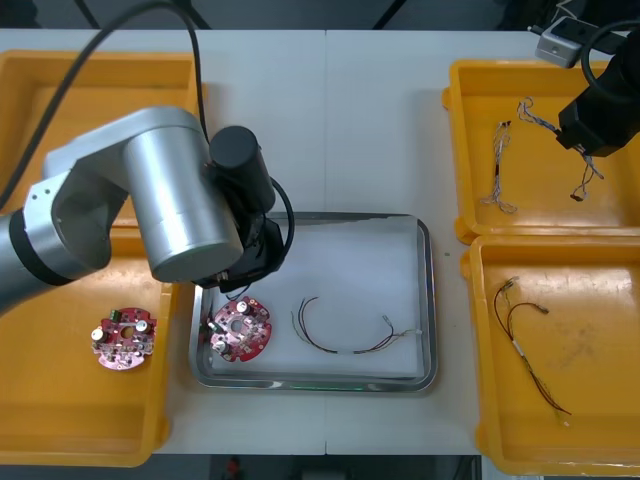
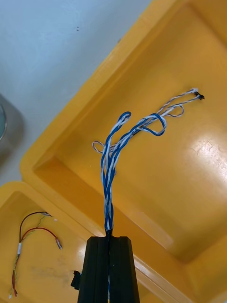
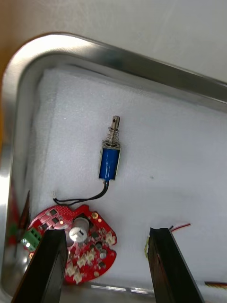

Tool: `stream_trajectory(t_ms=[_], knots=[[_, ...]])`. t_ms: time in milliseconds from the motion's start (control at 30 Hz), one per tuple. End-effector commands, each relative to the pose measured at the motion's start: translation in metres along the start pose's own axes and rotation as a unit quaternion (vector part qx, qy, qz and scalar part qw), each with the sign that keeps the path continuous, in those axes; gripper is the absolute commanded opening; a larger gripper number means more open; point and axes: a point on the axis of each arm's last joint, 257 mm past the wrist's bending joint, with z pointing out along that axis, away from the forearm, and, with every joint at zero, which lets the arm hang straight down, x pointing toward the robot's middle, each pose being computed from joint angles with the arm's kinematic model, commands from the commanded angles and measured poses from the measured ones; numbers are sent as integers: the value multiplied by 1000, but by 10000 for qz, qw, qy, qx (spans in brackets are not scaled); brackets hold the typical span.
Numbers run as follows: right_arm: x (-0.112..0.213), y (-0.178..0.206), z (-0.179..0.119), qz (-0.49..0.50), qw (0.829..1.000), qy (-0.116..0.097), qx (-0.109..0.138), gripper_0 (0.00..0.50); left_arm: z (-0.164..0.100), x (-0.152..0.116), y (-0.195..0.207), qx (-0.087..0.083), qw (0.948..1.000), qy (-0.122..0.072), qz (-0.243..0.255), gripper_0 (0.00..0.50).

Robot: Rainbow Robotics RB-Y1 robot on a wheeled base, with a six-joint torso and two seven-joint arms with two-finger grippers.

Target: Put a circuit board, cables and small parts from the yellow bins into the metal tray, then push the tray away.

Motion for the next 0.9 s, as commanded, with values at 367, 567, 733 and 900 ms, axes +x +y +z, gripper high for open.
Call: stream_trajectory(t_ms=[367, 567, 733, 900], knots=[[-18, 63, -10, -1226, 9921, -154, -218, 0, -105, -95, 45, 156, 9978, -287, -584, 500], [-38, 118, 12, -1869, 9785, -458, -742, 0, -136, -141, 82, 338, 9928, -123, -1139, 500], [-51, 159, 32, -2383, 9645, -705, -890, 0, -140, -165, 112, 238, 9891, -144, -1445, 500], [-60, 188, 54, -2928, 9495, -861, -722, 0, -135, -189, 135, 216, 9799, -214, -1973, 500]])
